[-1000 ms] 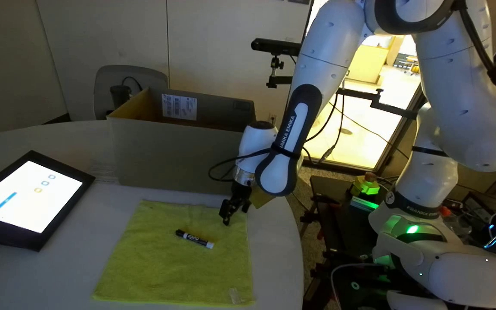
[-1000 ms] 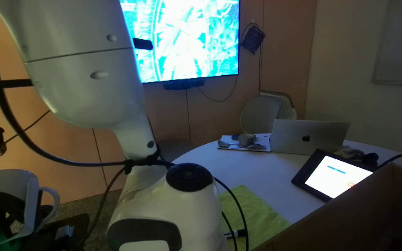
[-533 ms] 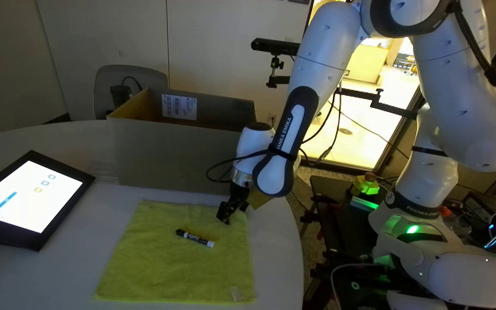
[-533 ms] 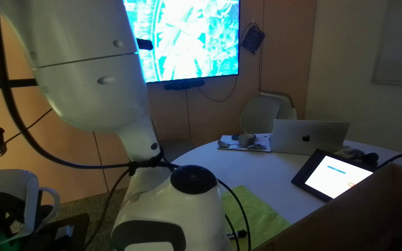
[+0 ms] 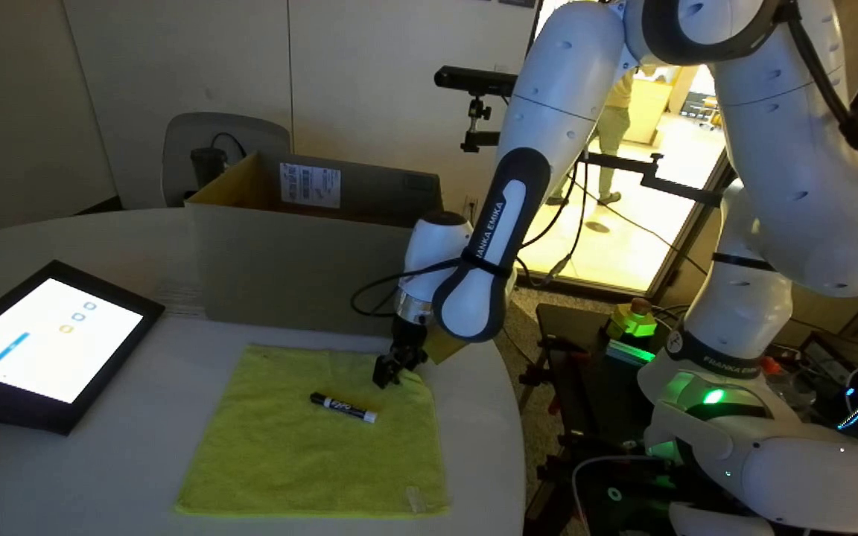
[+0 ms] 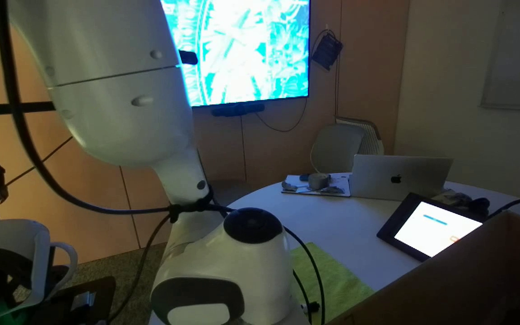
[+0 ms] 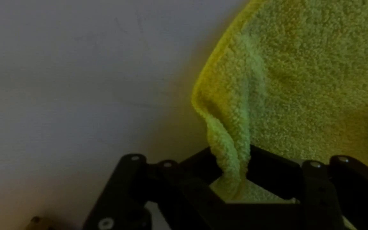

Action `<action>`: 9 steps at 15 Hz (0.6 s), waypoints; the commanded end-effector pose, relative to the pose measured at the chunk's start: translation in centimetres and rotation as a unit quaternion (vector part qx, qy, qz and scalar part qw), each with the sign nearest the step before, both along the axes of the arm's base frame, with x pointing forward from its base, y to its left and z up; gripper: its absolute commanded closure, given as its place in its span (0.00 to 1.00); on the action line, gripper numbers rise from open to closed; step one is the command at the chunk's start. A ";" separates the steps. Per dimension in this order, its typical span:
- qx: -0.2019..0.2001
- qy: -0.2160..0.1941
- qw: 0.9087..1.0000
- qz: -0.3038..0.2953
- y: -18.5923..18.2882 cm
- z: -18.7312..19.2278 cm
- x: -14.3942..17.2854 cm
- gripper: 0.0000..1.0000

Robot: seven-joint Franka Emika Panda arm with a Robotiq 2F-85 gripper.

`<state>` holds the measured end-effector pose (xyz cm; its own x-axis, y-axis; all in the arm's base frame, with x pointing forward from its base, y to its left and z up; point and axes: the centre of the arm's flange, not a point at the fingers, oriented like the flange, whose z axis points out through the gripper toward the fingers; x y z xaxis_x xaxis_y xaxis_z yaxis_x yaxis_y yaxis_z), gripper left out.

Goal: Put the marker on the towel, then fold the towel, and then put the towel in the box

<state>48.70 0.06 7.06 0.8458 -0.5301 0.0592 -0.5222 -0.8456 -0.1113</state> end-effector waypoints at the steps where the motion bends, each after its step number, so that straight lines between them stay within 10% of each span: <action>1: 0.014 0.007 1.000 0.017 0.7 -0.1 0.4 0.92; 9: 0.036 0.002 0.994 0.104 2.5 3.1 0.6 0.93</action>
